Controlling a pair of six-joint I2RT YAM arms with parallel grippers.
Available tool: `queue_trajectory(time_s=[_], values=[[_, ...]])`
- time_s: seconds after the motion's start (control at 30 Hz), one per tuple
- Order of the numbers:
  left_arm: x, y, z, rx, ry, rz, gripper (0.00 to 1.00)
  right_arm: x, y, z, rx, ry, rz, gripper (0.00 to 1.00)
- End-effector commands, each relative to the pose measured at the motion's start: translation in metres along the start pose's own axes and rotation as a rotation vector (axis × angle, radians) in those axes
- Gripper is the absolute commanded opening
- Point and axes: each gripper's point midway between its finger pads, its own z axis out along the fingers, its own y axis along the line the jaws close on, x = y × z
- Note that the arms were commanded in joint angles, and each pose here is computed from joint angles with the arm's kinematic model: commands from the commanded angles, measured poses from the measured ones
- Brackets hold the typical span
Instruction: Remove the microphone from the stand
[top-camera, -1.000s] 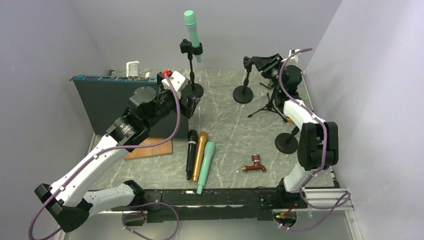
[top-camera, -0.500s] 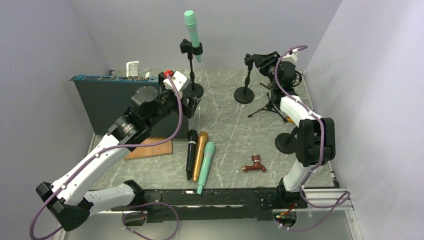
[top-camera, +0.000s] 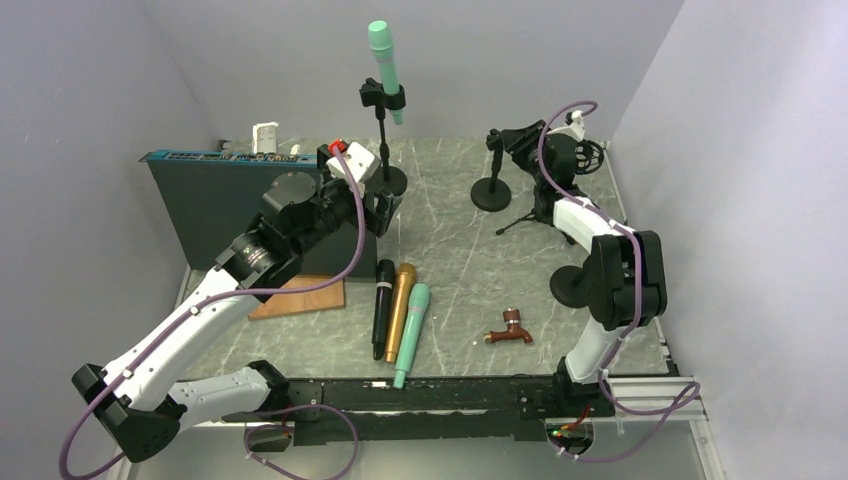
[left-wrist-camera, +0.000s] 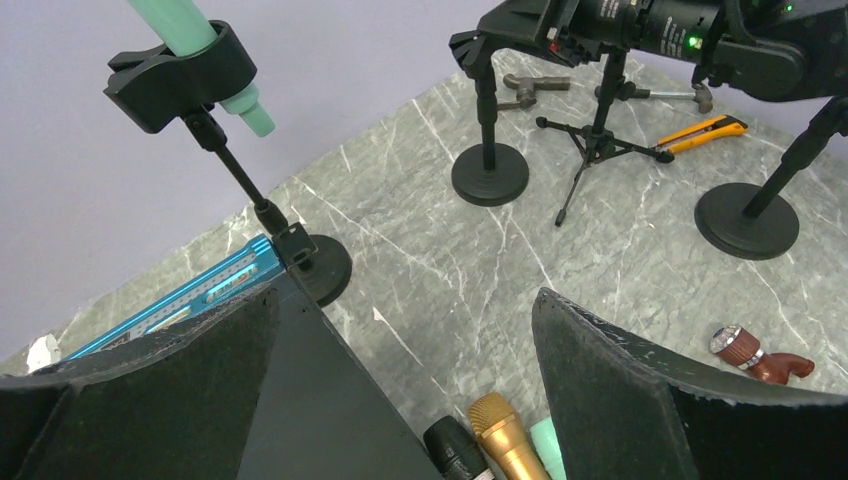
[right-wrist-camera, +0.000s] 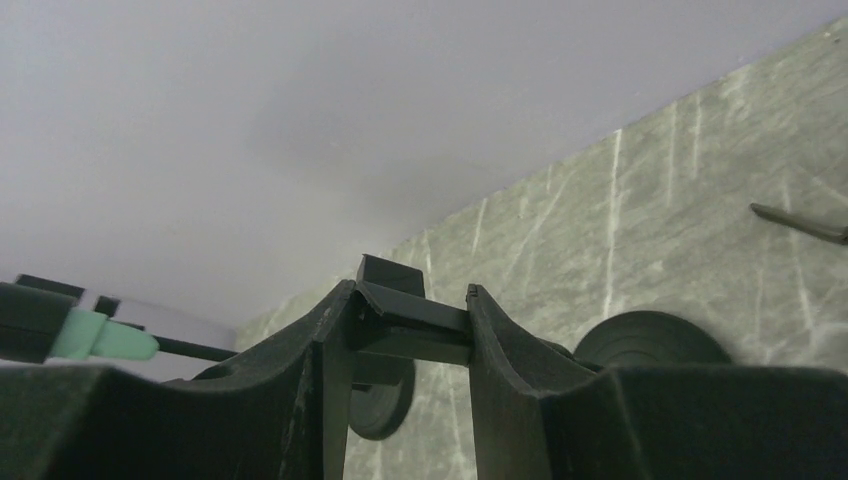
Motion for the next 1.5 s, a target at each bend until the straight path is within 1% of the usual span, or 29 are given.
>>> queue_trajectory(time_s=[0.0, 0.07, 0.13, 0.27, 0.37, 0.43, 0.57, 0.7, 0.87, 1.03, 1.17, 1.27, 1.33, 1.47], values=[[-0.013, 0.000, 0.000, 0.001, -0.042, -0.006, 0.99, 0.078, -0.085, -0.019, 0.277, 0.327, -0.163, 0.03], [-0.012, 0.000, 0.001, -0.003, -0.037, -0.003, 0.99, 0.066, -0.072, -0.016, 0.261, 0.313, -0.177, 0.12], [-0.011, 0.002, 0.001, -0.011, -0.035, -0.002, 0.99, 0.055, -0.062, -0.017, 0.243, 0.292, -0.184, 0.29], [-0.012, 0.001, 0.001, -0.008, -0.038, -0.006, 0.99, 0.034, -0.036, -0.014, 0.193, 0.271, -0.205, 0.59], [-0.013, 0.002, 0.000, -0.011, -0.040, -0.006, 1.00, 0.018, -0.012, -0.012, 0.148, 0.268, -0.223, 0.74], [-0.012, 0.003, 0.000, -0.019, -0.040, -0.005, 1.00, 0.006, 0.000, -0.013, 0.141, 0.259, -0.233, 0.80], [-0.006, 0.004, 0.005, -0.026, -0.016, -0.003, 0.99, -0.018, 0.018, -0.022, 0.144, 0.235, -0.276, 0.87], [0.001, 0.001, 0.011, -0.016, 0.006, -0.008, 0.99, -0.036, 0.032, -0.049, 0.137, 0.205, -0.305, 0.93], [0.011, -0.007, 0.021, 0.017, 0.032, -0.025, 0.99, -0.031, 0.037, -0.096, 0.091, 0.171, -0.282, 0.98], [0.026, -0.008, 0.032, 0.009, 0.057, -0.022, 0.99, 0.009, 0.061, -0.141, -0.069, 0.233, -0.249, 0.99], [0.028, 0.003, 0.037, -0.052, 0.060, -0.014, 0.99, 0.052, 0.078, -0.181, -0.207, 0.337, -0.228, 0.99], [0.016, 0.015, 0.039, -0.077, 0.026, -0.031, 0.99, 0.076, 0.088, -0.208, -0.315, 0.391, -0.200, 0.99], [0.002, 0.027, 0.040, -0.075, -0.011, -0.072, 0.99, 0.088, 0.091, -0.227, -0.377, 0.419, -0.171, 0.99], [-0.029, 0.061, 0.045, -0.117, -0.061, -0.153, 0.99, 0.088, 0.096, -0.252, -0.449, 0.398, -0.142, 0.99]])
